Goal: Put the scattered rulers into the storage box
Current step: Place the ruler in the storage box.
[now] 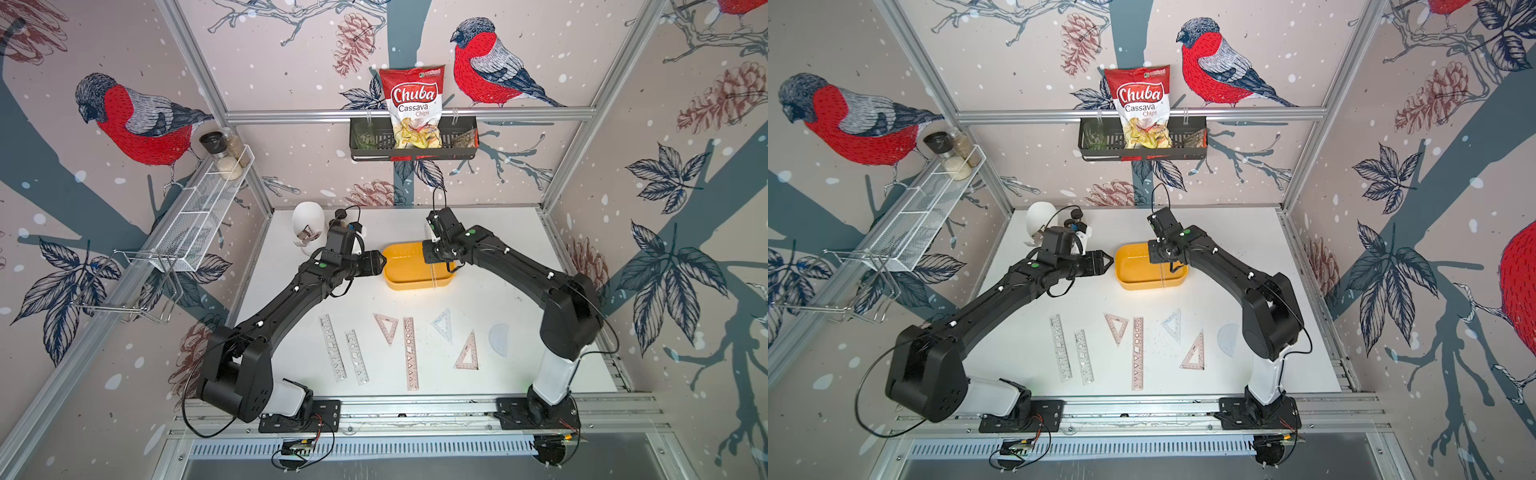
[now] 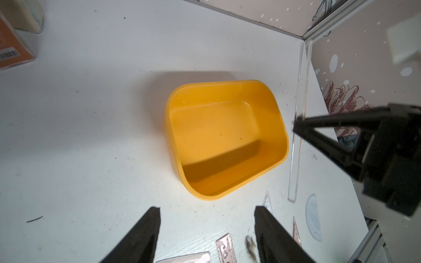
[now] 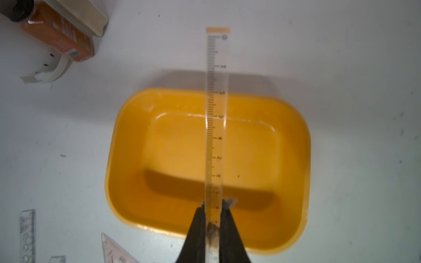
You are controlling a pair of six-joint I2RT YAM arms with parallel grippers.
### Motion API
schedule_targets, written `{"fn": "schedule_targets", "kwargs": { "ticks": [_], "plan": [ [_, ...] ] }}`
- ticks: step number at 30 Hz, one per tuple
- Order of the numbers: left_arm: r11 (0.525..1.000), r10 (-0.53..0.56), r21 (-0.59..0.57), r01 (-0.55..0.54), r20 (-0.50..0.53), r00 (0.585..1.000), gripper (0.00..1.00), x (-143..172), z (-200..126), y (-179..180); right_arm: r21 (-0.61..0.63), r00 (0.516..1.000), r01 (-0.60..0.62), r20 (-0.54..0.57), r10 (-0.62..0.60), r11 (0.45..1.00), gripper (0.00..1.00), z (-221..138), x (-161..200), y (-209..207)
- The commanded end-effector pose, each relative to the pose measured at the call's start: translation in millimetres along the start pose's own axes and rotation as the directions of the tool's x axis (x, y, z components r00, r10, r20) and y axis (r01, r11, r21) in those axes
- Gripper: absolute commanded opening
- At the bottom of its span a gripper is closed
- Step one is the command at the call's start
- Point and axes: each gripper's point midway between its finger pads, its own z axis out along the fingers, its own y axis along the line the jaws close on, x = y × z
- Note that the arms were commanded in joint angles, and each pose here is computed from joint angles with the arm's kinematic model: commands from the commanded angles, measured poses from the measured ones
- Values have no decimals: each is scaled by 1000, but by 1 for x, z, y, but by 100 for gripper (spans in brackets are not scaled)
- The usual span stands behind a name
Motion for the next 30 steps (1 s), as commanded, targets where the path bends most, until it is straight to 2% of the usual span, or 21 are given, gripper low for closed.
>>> {"fn": "schedule_targets", "kwargs": {
  "ticks": [1,4,7,10,12,14,17,20,24,26,30],
  "plan": [
    [1000,-19,4,19,7,1000,69,-8,1,2,3,970,241,31,-241,970,0,12,-30,1],
    [1000,-28,12,28,12,1000,69,-13,4,4,7,911,405,81,-404,914,0,22,-49,3],
    [999,-39,10,39,15,999,69,-16,6,9,11,840,522,167,-517,853,0,23,-61,7],
    [999,-53,6,53,17,998,69,-19,6,15,-18,766,623,221,-604,782,0,25,-55,14],
    [998,-56,3,56,20,998,69,-20,5,18,-93,713,693,240,-659,715,0,28,-38,24],
    [999,-54,0,54,25,998,69,-21,5,19,-143,689,721,254,-679,678,0,33,-27,27],
    [998,-63,-1,63,15,998,69,-20,10,22,-158,683,729,234,-692,666,0,45,-17,22],
    [998,-68,5,68,0,998,68,-17,14,23,-199,657,754,212,-723,626,2,58,0,23],
    [997,-72,-3,72,-5,997,68,-16,17,27,-247,596,800,234,-768,546,5,63,22,26],
    [997,-75,-6,75,-5,997,68,-16,18,29,-243,556,829,257,-791,504,11,63,31,26],
    [997,-80,-9,80,-8,997,68,-15,20,33,-218,487,872,292,-823,438,13,60,41,22]
  ]
}}
